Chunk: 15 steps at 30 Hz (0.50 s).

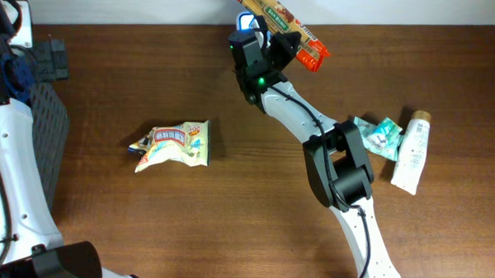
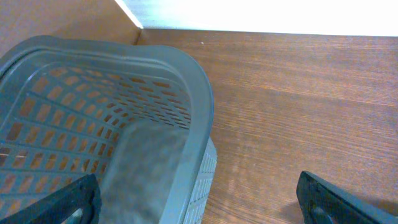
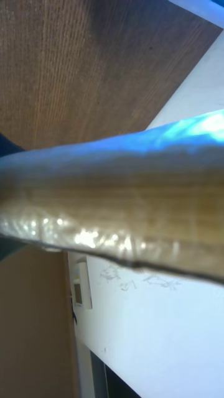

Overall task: Scan the item barcode
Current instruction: 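Lift the spaghetti package and hold it to the barcode scanner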

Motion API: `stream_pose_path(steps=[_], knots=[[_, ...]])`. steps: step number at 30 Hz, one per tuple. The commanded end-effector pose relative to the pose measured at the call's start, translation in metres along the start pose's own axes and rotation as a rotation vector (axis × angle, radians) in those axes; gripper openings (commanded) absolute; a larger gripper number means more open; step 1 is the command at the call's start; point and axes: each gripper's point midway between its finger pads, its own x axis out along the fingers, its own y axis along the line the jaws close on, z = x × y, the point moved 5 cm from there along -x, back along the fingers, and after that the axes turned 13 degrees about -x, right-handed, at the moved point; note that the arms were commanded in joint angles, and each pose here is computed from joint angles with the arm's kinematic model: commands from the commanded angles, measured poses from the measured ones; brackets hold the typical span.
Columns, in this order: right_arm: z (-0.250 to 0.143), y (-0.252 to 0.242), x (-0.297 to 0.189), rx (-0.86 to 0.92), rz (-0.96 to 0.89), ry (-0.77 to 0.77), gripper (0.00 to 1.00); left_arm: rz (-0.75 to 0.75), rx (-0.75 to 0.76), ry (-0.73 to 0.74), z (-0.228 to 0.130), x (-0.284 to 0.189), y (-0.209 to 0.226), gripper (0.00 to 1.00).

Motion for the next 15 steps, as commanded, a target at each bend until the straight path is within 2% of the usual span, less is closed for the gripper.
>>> stream_pose_path(steps=[1, 13, 15], knots=[[0.0, -0.026, 0.001, 0.112, -0.066, 0.042, 0.04, 0.0, 0.002, -0.024, 0.005, -0.008, 0.003, 0.99], [-0.004, -0.026, 0.005, 0.138, -0.1, 0.078, 0.04, 0.0, 0.002, -0.024, 0.005, -0.008, 0.003, 0.99], [-0.001, -0.027, -0.001, 0.046, -0.096, 0.071, 0.04, 0.0, 0.002, -0.024, 0.005, -0.008, 0.003, 0.99]])
